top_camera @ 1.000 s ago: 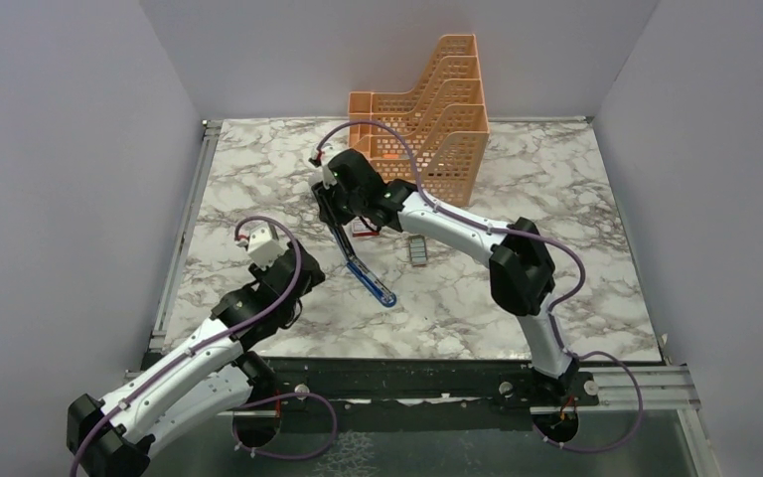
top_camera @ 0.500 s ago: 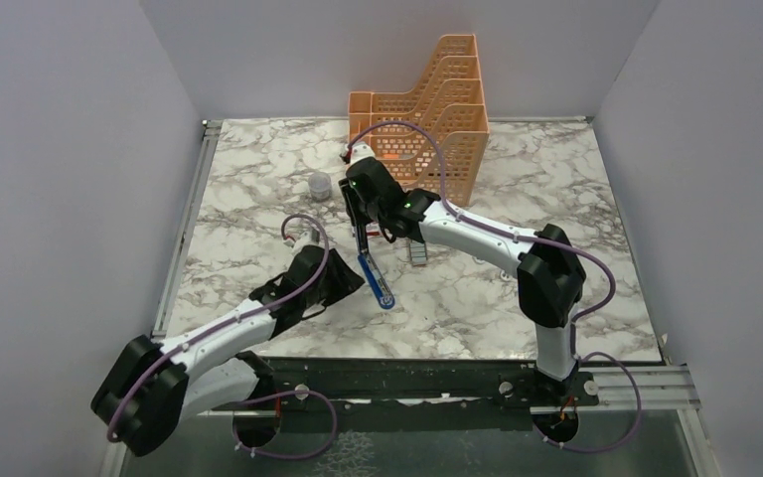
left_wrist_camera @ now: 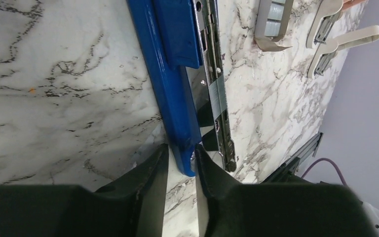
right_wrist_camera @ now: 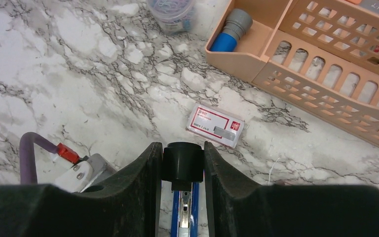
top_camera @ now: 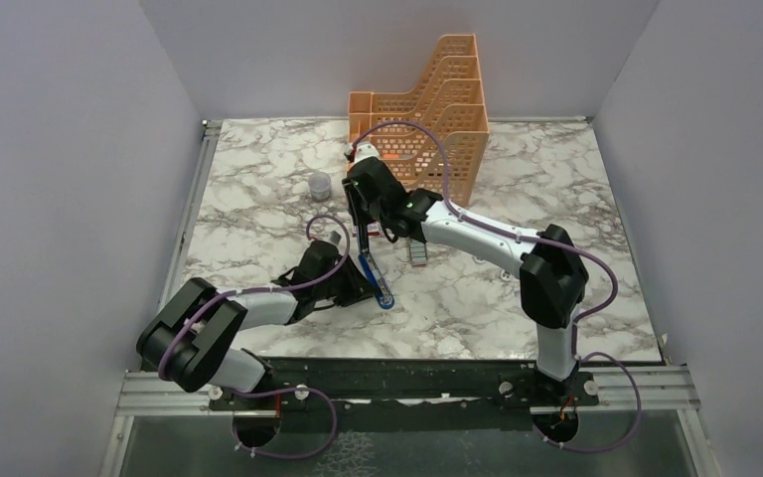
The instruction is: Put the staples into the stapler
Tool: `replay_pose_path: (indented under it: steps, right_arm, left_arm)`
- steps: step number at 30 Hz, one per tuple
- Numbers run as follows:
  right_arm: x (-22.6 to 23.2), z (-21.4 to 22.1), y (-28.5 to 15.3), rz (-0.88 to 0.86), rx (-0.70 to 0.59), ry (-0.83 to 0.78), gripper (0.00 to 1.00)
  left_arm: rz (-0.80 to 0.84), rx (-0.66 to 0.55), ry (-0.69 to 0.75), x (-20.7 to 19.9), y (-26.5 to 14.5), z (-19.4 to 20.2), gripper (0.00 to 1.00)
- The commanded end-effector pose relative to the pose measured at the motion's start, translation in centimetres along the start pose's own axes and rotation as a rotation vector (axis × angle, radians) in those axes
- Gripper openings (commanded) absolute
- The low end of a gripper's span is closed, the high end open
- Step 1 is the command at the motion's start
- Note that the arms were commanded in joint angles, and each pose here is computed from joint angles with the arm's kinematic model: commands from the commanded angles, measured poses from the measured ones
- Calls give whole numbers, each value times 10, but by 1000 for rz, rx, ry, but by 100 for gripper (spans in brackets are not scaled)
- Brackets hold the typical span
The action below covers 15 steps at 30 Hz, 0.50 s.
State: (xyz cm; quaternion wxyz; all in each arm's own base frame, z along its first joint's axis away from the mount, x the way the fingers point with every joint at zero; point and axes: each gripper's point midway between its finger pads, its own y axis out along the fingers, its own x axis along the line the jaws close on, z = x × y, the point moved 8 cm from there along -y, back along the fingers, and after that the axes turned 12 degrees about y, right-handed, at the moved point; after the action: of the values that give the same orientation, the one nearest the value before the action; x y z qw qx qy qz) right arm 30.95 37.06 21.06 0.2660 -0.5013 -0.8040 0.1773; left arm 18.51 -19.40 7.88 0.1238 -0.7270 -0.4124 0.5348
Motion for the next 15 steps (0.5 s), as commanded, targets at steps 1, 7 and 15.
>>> replay_pose_path:
  steps: [1,7,15]
  right_arm:
    - [3,-9,-18,-34,-13,30,25]
    - [3,-3,-28,-79,28,20,25]
    - [3,17,-54,-148,105,2,23]
  left_arm:
    - [5,4,15,7,2,4,23]
    - [-53,46,-14,21,9,13,15]
    - [-126,84,-57,37,17,22,8]
